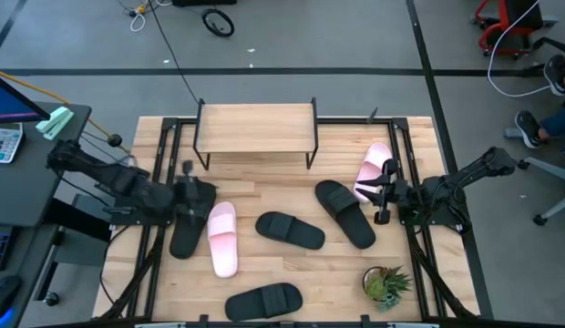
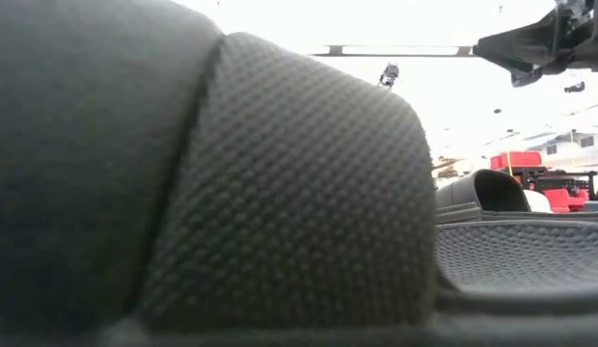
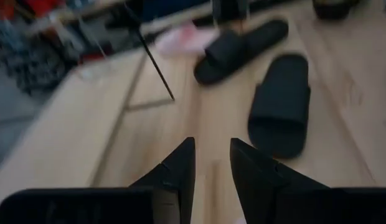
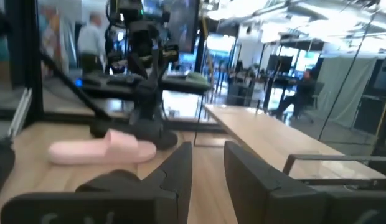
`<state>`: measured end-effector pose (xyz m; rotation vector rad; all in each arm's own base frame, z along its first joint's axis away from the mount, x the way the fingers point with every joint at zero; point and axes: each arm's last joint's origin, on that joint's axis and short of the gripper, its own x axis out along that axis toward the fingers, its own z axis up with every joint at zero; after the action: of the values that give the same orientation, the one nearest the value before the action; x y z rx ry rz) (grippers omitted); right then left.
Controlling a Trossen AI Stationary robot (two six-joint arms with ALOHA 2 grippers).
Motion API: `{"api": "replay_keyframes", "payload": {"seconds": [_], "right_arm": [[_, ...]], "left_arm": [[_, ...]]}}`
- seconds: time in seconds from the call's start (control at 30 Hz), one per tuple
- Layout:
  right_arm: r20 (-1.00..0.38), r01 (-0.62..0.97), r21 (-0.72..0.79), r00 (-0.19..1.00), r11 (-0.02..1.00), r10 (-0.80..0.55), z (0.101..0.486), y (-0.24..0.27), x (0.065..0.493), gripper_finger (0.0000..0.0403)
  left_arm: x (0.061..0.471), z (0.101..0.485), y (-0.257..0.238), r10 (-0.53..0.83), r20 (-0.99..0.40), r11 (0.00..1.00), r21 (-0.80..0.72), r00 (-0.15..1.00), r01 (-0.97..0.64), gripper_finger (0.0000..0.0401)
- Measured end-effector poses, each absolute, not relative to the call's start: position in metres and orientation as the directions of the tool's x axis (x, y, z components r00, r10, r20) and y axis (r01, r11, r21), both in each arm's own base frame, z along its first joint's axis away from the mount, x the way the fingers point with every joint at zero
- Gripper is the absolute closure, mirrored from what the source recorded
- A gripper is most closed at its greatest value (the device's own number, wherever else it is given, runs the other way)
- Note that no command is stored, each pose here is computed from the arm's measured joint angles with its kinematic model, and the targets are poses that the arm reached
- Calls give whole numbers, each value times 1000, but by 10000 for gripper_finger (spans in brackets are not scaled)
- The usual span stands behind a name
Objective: Pick and place slides into the shelf
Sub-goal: Put the pink slide on the shelf
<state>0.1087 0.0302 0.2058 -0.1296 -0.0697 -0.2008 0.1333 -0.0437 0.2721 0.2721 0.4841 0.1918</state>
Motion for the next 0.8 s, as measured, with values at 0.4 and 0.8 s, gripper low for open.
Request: {"api": "replay_keyframes", "payload": {"seconds": [0.4,0.8], "right_arm": [[-317,284,-445,837,850,-445,258,54,174,304],[-352,278,-576,765,769,-540,282,63,208,304]], "left_arm": [[193,193,-86,130,-810,983,179,572,29,259],[207,192,-104,67,-865,993,105,497,49,164]]}}
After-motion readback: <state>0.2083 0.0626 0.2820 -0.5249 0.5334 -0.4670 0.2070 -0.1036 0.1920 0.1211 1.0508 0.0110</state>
